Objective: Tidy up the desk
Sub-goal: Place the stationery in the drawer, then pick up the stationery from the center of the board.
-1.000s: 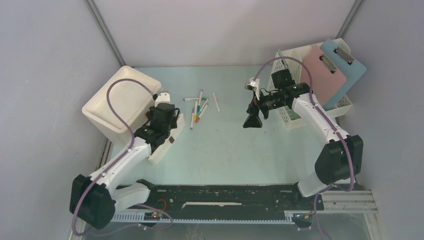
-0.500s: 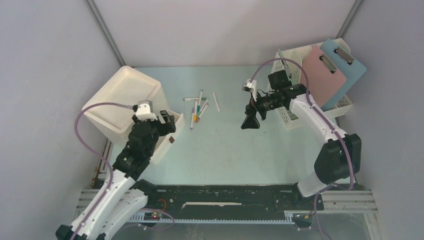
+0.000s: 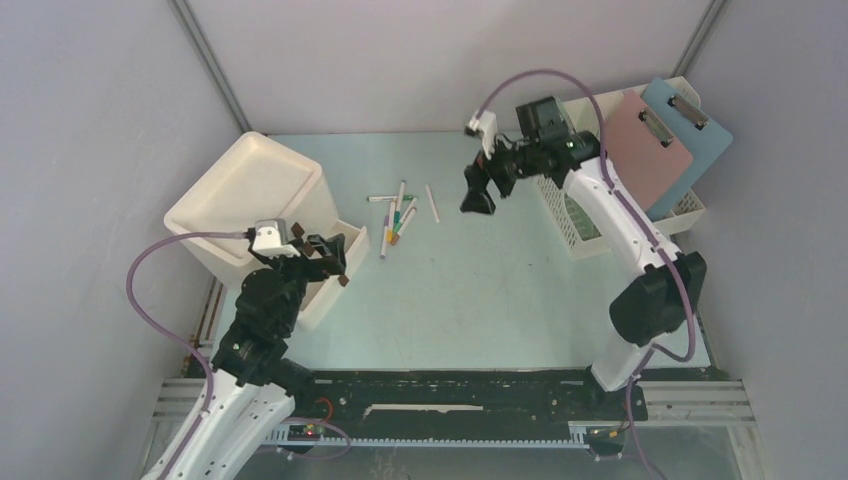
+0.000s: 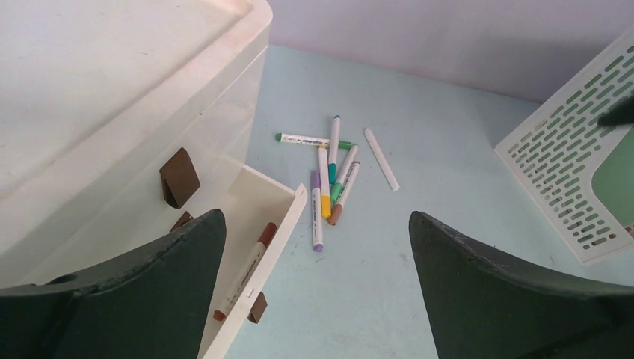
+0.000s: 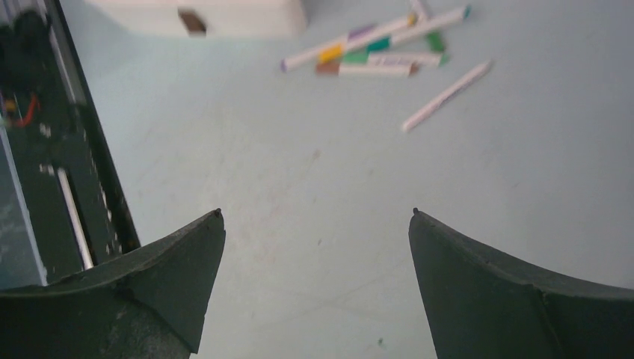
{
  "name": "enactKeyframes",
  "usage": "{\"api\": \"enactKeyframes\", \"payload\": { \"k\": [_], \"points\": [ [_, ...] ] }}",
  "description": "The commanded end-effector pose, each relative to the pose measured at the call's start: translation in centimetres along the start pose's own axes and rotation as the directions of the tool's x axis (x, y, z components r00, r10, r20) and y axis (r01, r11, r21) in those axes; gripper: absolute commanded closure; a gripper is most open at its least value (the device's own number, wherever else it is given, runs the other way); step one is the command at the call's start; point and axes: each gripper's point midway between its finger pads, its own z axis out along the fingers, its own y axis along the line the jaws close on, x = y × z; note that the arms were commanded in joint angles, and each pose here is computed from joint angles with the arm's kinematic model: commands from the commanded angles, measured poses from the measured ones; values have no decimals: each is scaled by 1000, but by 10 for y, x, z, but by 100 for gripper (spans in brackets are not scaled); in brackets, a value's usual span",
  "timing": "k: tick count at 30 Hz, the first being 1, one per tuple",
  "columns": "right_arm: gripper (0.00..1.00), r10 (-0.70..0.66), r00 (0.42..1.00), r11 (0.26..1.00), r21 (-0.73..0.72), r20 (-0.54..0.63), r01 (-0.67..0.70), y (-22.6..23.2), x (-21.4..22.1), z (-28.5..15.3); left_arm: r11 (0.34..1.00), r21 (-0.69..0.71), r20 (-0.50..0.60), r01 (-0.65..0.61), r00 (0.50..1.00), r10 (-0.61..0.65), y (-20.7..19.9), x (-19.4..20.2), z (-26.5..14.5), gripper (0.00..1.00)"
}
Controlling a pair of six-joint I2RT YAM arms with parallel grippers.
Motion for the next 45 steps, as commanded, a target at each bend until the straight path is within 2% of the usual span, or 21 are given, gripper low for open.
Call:
{"api": "enactKeyframes", "payload": {
  "k": [1,4,11,19,25,27,29,30,45],
  "points": [
    [0,106,993,994,-24,51,-105,-15,-48,-1,999,33,54,17,998,-19,-9,-25,-5,0],
    [0,177,984,984,-34,16,-176,-35,-55,24,1000,19,51,3,999,-4,-7,-32,-10,0],
    [6,235,972,963,129,23,-236,-75,-53,91,1000,4,49,-22,999,22,-2,-44,-26,0],
    [11,279,956,940,226,-88,-254,-84,-9,163,986,-123,10,-116,993,118,29,-40,-43,0],
    [28,265,950,924,324,-167,-201,-103,18,185,982,-151,10,-117,993,120,37,-35,-46,0],
    [37,258,949,921,344,-180,-185,-108,23,188,982,-151,12,-115,993,119,37,-35,-46,0],
    [54,254,948,917,360,-189,-174,-113,28,192,982,-150,10,-116,993,119,37,-35,-45,0],
    [56,252,948,915,367,-192,-169,-115,30,194,982,-149,9,-116,993,118,37,-35,-45,0],
    [56,238,948,903,408,-209,-137,-144,52,218,984,-143,-2,-102,995,103,38,-33,-38,0]
  ]
}}
